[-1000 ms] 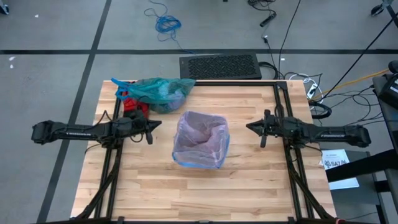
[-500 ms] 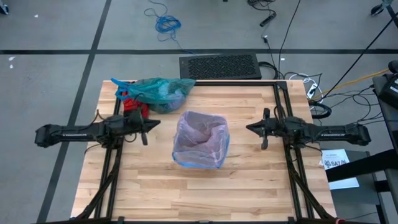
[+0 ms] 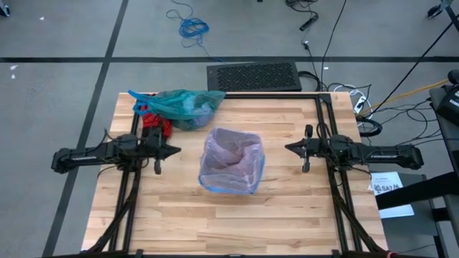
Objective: Place trash/remove bag and relplace
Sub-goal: Return to Home Position
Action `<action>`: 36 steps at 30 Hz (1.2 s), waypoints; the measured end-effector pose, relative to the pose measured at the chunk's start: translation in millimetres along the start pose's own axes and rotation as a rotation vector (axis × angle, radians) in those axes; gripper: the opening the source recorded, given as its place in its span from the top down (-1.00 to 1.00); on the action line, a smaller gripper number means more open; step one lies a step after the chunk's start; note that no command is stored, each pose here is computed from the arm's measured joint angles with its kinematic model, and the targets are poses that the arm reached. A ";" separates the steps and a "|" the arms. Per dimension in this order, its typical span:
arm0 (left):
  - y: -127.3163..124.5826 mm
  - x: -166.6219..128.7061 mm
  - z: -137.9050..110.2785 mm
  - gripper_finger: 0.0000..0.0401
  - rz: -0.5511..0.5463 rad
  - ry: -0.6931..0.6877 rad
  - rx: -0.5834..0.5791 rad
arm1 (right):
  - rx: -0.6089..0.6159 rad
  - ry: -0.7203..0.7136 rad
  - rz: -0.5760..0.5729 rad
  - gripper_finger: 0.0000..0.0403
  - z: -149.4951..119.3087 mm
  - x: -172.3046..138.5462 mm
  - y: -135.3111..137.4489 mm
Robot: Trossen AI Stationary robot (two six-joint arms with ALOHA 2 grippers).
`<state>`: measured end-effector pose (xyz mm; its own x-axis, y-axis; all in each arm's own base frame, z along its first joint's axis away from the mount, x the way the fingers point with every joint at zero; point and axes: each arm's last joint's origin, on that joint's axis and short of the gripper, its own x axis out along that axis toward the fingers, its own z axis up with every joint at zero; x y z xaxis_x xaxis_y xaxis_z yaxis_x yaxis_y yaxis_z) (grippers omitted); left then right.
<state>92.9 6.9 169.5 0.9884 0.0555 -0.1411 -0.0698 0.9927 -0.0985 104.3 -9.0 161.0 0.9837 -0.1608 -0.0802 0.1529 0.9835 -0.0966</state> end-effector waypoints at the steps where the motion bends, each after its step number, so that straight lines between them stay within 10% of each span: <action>1: 0.6 0.5 -1.4 1.00 0.015 0.013 -0.003 | -0.001 0.001 0.000 1.00 -0.1 0.0 0.0; 36: 2.6 0.7 -0.9 1.00 0.084 0.007 0.051 | -0.003 0.006 0.001 1.00 -0.5 0.2 0.1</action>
<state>93.4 9.4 168.3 0.9784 0.1382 -0.1534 -0.1453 0.9887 -0.0359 104.5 -9.0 160.5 0.9834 -0.1601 -0.0858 0.1514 0.9835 -0.0994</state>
